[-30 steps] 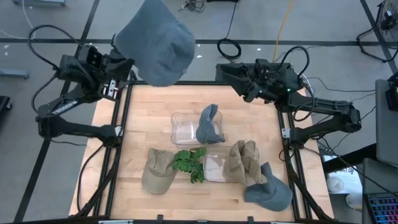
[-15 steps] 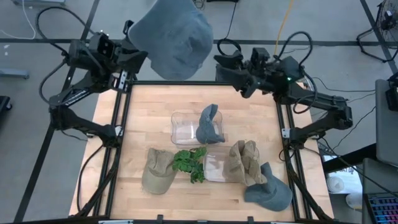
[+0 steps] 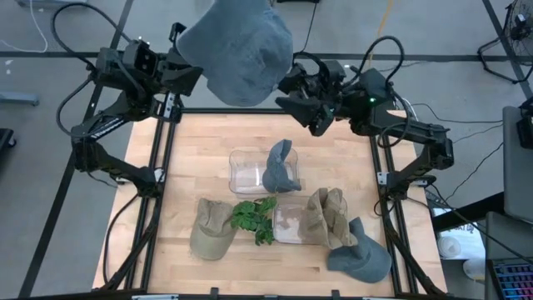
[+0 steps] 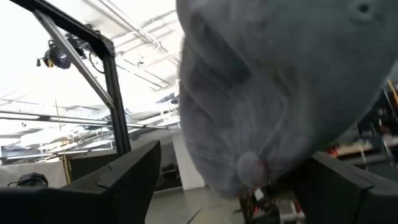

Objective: Pick & Place hat
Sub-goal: Put the top gray cap into the top transparent bin

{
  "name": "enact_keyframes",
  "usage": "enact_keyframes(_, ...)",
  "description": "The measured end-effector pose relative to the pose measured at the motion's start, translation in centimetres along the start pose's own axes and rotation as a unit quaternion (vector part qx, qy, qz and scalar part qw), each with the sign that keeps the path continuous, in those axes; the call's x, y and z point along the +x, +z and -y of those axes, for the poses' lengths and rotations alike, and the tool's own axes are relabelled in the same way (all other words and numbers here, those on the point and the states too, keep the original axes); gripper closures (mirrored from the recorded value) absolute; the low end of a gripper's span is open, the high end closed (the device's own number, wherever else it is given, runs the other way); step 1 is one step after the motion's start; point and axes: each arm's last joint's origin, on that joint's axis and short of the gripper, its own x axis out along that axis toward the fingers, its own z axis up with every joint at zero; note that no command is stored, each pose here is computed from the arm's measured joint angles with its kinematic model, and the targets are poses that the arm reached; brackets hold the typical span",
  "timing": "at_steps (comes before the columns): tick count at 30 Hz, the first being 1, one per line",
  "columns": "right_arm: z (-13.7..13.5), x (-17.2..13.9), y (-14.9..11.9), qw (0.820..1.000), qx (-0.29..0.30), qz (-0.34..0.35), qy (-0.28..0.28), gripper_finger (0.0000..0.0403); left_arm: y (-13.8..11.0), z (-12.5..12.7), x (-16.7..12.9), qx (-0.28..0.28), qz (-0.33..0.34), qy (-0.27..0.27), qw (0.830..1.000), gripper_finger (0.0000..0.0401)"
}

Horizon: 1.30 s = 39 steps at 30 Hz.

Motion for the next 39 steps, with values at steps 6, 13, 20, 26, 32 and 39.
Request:
enact_keyframes(6, -0.7, 0.2, 0.0, 1.0, -0.021, 0.006, 0.013, 0.0095, -0.2, 0.0, 0.0, 0.007, -0.009, 0.008, 1.0, 0.0391)
enact_keyframes(13, -0.9, 0.2, 0.1, 1.0, -0.026, 0.009, 0.016, 0.0185, -1.1, -0.1, 0.3, -0.008, -0.022, 0.013, 1.0, 0.0391)
enact_keyframes(20, -1.0, 0.2, 0.0, 0.998, -0.048, 0.004, 0.027, 0.0342, -0.9, 0.0, 0.3, -0.005, -0.021, 0.012, 1.0, 0.0391)
enact_keyframes(26, -1.2, 0.2, -0.1, 0.997, -0.069, 0.002, 0.037, 0.0386, -0.9, 0.0, 0.2, -0.011, -0.021, 0.012, 1.0, 0.039)
enact_keyframes(32, -1.8, 0.0, 0.2, 0.994, -0.072, -0.003, 0.083, 0.0394, -1.1, -0.1, 0.1, -0.053, -0.032, 0.017, 0.998, 0.0317)
enact_keyframes(39, -4.0, -0.6, 1.5, 0.991, -0.087, 0.007, 0.106, 0.0395, -1.1, -0.8, -1.5, -0.134, -0.117, 0.057, 0.983, 0.023)
